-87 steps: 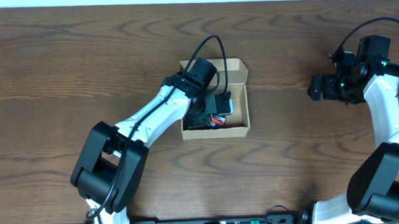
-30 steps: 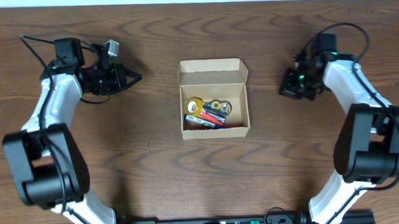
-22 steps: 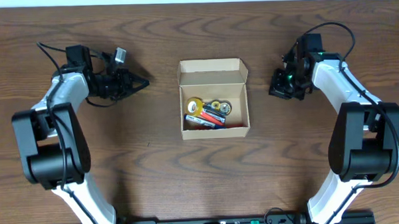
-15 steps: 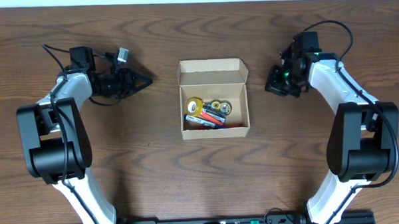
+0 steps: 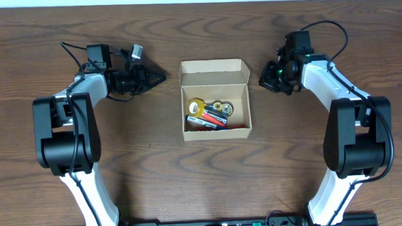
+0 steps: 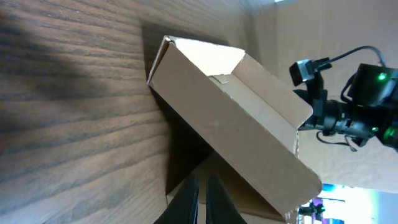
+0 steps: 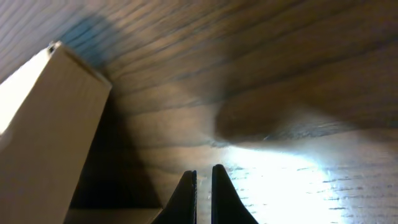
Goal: Pack container
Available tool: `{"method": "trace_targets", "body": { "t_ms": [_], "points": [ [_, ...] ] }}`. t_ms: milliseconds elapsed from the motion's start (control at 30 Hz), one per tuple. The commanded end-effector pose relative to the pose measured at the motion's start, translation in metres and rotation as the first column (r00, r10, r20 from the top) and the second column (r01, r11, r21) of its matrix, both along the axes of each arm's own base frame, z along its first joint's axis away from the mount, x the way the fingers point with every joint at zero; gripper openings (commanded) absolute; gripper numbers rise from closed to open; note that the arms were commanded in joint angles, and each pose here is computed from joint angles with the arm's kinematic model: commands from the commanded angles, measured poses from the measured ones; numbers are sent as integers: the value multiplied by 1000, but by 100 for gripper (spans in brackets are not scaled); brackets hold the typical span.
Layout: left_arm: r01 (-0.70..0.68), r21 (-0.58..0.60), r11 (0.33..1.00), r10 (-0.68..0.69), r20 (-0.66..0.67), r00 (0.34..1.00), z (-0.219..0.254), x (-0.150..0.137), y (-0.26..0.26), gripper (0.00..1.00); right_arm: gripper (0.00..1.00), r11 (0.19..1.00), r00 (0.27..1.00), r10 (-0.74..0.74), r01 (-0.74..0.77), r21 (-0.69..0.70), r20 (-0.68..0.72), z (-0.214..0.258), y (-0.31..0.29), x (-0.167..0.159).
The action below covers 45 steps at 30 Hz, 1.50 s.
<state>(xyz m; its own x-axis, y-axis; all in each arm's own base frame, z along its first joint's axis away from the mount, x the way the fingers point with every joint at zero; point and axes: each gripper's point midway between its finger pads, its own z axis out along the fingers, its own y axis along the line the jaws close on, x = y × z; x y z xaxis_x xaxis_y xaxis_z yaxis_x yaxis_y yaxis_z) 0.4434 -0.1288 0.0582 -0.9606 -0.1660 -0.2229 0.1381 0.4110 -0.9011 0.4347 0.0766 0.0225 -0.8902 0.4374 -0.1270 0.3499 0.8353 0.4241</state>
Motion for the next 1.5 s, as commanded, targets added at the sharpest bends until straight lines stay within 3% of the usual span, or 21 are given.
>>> {"method": "trace_targets", "body": {
  "t_ms": [0, 300, 467, 633, 1167, 1467],
  "points": [
    [-5, -48, 999, 1, -80, 997, -9, -3, -6, 6, 1, 994, 994, -104, 103, -31, -35, -11, -6, 5],
    [-33, -60, 998, 29, -76, 997, -4, 8, -6, 6, 1, 951, 950, -303, 307, 34, -79, -20, -6, 17],
    [-33, -59, 998, 29, -70, 997, -4, 8, -6, 6, 1, 970, 986, -166, 161, 182, 10, -6, 21, 34],
    [-33, -59, 998, 29, -67, 997, -4, 9, -6, 6, 1, 957, 974, 73, -129, 259, 212, 18, 48, 46],
    [-31, -63, 998, 26, -69, 997, -3, 8, -7, 6, 1, 958, 987, 82, -116, 263, 136, -2, 30, 26],
    [-31, -62, 998, 26, -83, 996, -4, 6, -7, 6, 1, 944, 979, 126, -168, 282, 163, 0, 36, 23]
  ]
}}
